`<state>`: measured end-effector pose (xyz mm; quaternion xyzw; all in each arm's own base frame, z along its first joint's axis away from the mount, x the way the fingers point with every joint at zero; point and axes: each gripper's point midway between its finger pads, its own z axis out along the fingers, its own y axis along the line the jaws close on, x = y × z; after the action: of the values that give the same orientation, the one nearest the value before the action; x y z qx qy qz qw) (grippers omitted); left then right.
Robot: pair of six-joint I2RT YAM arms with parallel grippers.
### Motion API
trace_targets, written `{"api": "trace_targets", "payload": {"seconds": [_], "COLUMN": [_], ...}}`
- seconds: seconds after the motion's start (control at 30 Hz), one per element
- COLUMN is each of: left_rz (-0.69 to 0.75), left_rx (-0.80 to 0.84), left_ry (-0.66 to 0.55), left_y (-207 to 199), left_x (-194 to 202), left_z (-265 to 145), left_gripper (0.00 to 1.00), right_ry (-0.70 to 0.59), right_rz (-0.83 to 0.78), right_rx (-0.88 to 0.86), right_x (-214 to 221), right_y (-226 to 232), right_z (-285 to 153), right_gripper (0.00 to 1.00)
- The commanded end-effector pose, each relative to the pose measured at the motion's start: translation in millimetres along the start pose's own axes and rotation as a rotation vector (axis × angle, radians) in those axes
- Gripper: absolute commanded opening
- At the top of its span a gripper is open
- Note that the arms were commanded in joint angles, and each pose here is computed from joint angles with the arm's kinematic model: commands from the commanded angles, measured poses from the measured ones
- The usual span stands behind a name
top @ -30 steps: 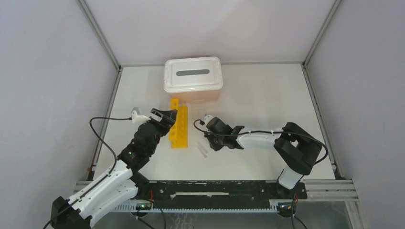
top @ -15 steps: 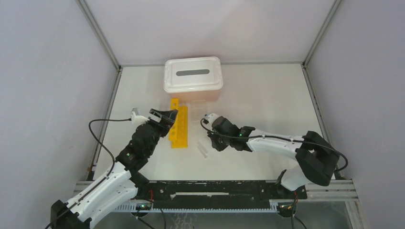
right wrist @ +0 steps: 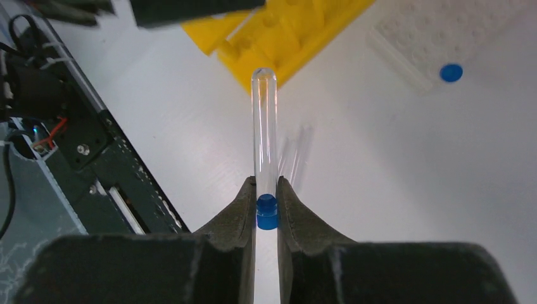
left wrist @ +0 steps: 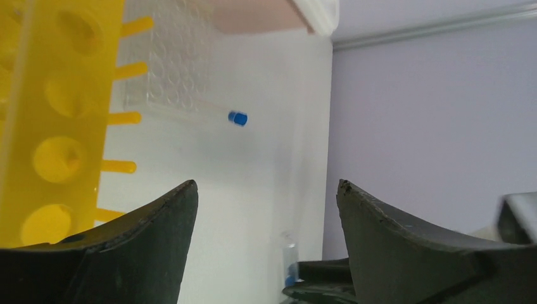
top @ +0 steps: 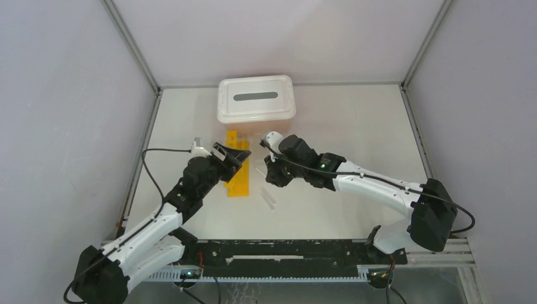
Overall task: Organize the chemistry lab equipment
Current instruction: Pick up the test tube at the center of the board.
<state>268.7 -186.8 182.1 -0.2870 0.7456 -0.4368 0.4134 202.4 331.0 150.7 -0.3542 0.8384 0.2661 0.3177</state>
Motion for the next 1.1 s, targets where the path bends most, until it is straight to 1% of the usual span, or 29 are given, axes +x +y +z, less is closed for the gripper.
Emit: {"api": "trace_targets", "payload": {"seconds": [0.0,0.1,0.27,0.33,0.37,0.4,0.5,0.63,0.77,0.87,1.0,1.07], "left_rz": [-0.033,-0.046,-0.049,-0.042,-0.038,-0.031,0.005,0.018,0.008,0.003,0.012,0.013], "left_rx": [0.100,0.120,0.129,0.136,0.139,0.145,0.156,0.156,0.205,0.220,0.233,0.241], "left_ry": [0.155,0.186,0.198,0.206,0.214,0.227,0.305,0.425,0.507,0.530,0.533,0.537], "left_y": [-18,-21,-22,-23,-23,-23,-20,-7,-8,-9,-12,-12], "left_x": [26,32,33,33,33,35,44,61,73,76,74,73], "left_z": [3,5,4,2,2,2,1,3,3,3,2,1], "left_gripper": [0.82,0.74,0.68,0.62,0.58,0.54,0.49,0.46,0.45,0.41,0.40,0.37], "right_ry": [-0.051,-0.039,-0.019,-0.018,-0.017,-0.009,-0.004,0.011,0.024,0.042,0.063,0.068], "right_rz": [-0.041,-0.048,-0.053,-0.054,-0.059,-0.064,-0.080,-0.093,-0.088,-0.090,-0.091,-0.091], "right_rx": [-0.045,-0.045,-0.047,-0.052,-0.054,-0.054,-0.058,-0.063,-0.078,-0.079,-0.081,-0.081], "right_x": [-34,-40,-42,-43,-44,-43,-44,-42,-39,-36,-31,-30], "right_y": [12,12,9,8,7,6,2,-3,-3,-3,-2,-2], "right_z": [-4,2,10,12,12,13,11,6,5,7,9,8], "right_gripper": [0.18,0.18,0.18,0.18,0.18,0.18,0.18,0.18,0.18,0.18,0.18,0.18]}}
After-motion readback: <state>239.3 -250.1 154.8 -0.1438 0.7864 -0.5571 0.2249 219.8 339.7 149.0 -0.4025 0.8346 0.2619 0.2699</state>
